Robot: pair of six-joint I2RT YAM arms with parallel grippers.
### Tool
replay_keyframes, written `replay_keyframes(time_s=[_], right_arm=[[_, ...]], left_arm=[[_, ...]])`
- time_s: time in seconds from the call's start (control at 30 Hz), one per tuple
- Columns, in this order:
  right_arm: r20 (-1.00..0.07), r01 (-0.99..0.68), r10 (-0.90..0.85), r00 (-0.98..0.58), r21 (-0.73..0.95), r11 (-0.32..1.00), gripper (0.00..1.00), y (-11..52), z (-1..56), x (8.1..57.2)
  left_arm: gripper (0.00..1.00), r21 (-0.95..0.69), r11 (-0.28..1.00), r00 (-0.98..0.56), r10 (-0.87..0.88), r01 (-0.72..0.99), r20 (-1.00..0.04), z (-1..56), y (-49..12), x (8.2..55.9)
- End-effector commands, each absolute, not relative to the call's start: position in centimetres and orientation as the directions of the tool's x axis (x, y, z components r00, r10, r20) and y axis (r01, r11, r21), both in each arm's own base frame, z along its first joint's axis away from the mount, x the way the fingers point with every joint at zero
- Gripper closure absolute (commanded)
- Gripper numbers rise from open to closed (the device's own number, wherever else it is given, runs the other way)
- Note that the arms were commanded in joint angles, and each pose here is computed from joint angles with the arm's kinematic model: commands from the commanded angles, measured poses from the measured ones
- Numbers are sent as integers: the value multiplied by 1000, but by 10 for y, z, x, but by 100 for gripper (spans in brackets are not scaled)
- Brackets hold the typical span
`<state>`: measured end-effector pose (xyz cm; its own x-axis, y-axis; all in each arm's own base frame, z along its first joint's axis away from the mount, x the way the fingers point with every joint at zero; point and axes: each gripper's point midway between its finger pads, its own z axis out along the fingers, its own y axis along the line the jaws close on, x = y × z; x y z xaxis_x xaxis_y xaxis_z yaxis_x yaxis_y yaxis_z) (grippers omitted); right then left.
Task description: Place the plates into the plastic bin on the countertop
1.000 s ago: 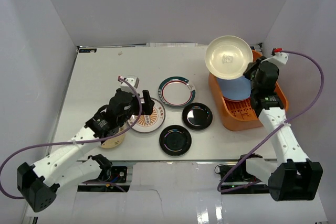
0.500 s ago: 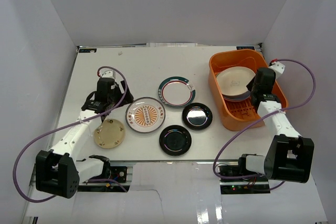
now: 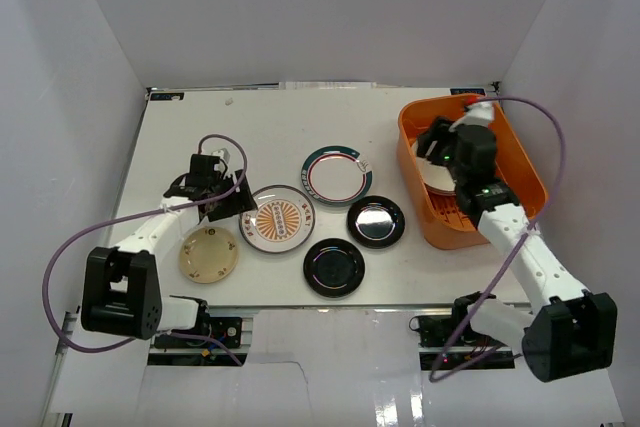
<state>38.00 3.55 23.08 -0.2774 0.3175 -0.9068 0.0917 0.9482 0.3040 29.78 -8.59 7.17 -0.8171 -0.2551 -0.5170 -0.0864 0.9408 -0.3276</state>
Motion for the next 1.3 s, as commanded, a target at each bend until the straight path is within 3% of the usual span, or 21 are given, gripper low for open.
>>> replay_keyframes(time_s=[0.0,0.07,0.2,0.37,0.43,0.83,1.07,1.2,1.27], right_arm=[[-950,-189,153,-273,209,960,38,140,257,361],[-942,-252,109,-319,195,948,40,182,236,352],[-901,-245,110,-420,229,942,42,206,190,362],[-844,-170,99,-527,219,961,23,214,136,379],[-827,-130,110,-551,215,968,22,217,118,389],[-756,51,234,-612,257,965,32,217,64,420],[-709,71,299,-639,333,940,34,220,42,416],[-672,59,332,-662,395,917,48,233,30,415],[-659,61,353,-664,422,904,56,238,27,417]], left_arm=[[18,-351,935,-831,-237,-54,-504,68,-91,300],[20,-355,933,-838,-237,-55,-491,65,-92,301],[21,-370,927,-857,-242,-65,-456,57,-93,302],[21,-378,923,-867,-244,-69,-435,52,-95,302],[21,-385,920,-877,-246,-76,-414,47,-97,302],[37,-350,930,-885,-252,-110,-392,34,-91,302],[54,-333,935,-882,-254,-120,-397,32,-88,303],[81,-316,940,-869,-260,-128,-420,36,-83,305],[88,-309,942,-861,-264,-133,-434,39,-80,307]])
